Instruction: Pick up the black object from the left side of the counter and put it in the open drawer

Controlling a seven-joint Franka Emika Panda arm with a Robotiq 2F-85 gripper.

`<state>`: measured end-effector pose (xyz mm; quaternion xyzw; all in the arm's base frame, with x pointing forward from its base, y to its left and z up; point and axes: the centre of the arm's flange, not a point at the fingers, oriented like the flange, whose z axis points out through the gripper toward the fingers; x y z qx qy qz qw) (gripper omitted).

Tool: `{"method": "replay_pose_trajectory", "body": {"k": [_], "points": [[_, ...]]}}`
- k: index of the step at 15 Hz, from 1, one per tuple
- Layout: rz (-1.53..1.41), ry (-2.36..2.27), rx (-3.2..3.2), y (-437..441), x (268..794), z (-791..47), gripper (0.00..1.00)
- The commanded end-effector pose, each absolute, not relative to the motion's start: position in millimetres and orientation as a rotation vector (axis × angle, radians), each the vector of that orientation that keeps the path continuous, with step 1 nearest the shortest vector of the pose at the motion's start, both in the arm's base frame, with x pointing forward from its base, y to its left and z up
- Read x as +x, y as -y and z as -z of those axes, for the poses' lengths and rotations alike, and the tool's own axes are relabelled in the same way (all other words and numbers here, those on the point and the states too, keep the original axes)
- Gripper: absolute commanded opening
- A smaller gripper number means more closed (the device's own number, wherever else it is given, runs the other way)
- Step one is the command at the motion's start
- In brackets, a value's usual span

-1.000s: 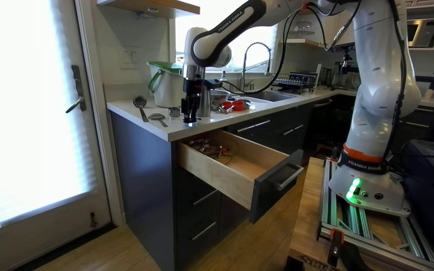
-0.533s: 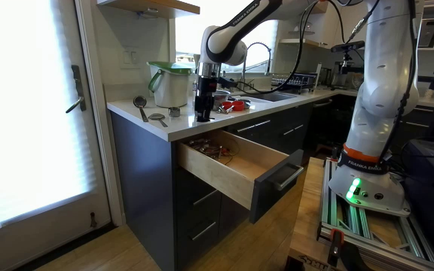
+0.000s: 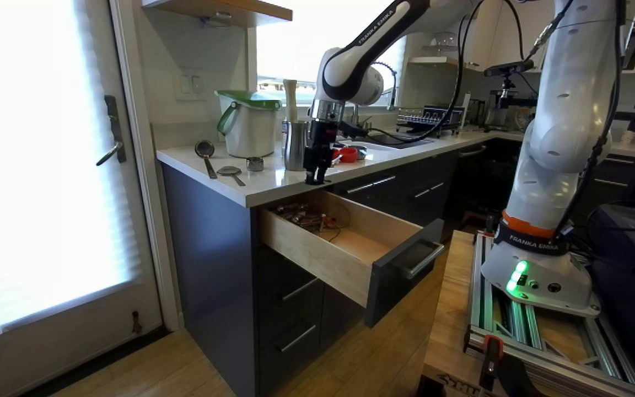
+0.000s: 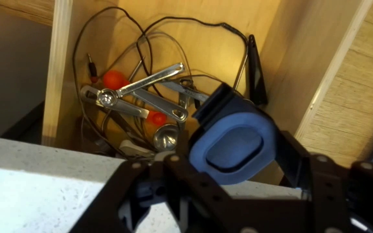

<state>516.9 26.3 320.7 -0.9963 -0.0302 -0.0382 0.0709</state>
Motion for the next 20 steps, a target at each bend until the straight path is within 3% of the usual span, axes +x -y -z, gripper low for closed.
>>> {"method": "replay_pose_trajectory", "body": {"k": [1,10,15,16,20], "points": [[0.108,-0.007,-3.012,-12.6,499.5,-303.2,0.42],[0.103,-0.211,-3.077,2.8,498.8,-267.8,0.42],[-0.020,-0.622,-3.085,-5.4,498.3,-258.6,0.42],[0.028,-0.488,-3.090,1.4,497.3,-258.9,0.67],[0.012,-0.594,-3.077,-1.7,497.7,-258.4,0.67]]}}
